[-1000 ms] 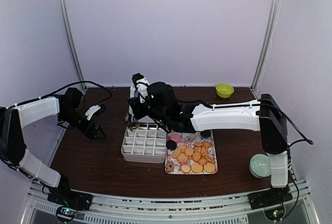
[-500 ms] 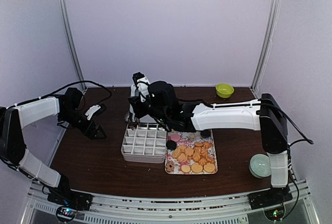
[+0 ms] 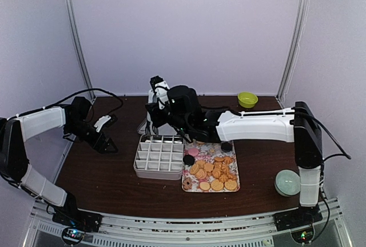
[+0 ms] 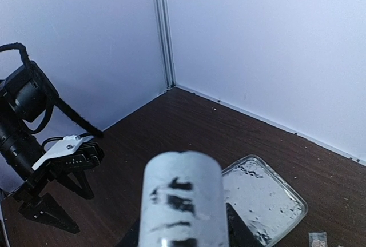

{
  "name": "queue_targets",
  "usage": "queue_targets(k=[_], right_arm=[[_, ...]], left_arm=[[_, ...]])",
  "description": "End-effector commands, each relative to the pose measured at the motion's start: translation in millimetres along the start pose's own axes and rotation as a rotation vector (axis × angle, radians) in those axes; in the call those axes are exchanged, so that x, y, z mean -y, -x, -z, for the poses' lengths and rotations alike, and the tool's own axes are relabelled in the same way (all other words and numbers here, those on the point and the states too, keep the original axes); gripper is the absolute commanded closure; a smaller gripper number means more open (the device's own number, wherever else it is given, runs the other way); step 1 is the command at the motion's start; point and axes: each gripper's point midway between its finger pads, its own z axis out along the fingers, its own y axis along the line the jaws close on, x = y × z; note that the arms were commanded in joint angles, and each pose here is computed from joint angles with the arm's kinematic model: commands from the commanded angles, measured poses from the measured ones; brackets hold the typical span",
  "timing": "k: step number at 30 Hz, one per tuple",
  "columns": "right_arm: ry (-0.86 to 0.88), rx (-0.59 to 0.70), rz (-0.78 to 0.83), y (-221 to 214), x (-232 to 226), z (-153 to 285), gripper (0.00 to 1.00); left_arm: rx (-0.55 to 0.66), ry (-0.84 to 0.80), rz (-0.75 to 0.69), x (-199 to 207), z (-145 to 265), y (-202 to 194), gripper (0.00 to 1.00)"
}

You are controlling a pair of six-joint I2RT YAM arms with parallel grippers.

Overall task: Pack the cookies
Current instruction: Place the fake cookies in the empty pocket of the box, then pick up the fake cookies from the plate.

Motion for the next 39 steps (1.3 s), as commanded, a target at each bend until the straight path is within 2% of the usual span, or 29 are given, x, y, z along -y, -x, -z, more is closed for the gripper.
queue_targets(k=[1, 4, 13, 19, 24, 29, 39], right_arm=[[-0.070, 0.120, -0.030, 59, 28, 51, 0.66], [-0.112, 0.105, -0.037, 52, 46, 84, 0.65], [-0.238, -0.062, -0.127, -12, 99, 187, 0.64], [-0.320, -0.180, -0.120, -58, 120, 233, 0.62], [-0.335, -0.207, -0.153, -75, 126, 244, 0.60], [-0.311, -0.199, -0.176, -80, 120, 238, 0.60], [-0.297, -0.148, -0.182, -65, 115, 227, 0.76]], left_arm=[[0.024, -0.012, -0.001, -1, -1, 10, 0.21], [0.031, -0.005, -0.003, -4, -1, 13, 0.21], [0.044, -0.022, -0.003, -3, -4, 26, 0.22], [0.044, -0.029, -0.010, 1, -5, 27, 0.22], [0.045, -0.030, -0.014, 1, -3, 29, 0.22], [0.046, -0.031, -0.012, 2, -2, 30, 0.22], [0.030, -0.033, -0.009, 3, -3, 26, 0.23]])
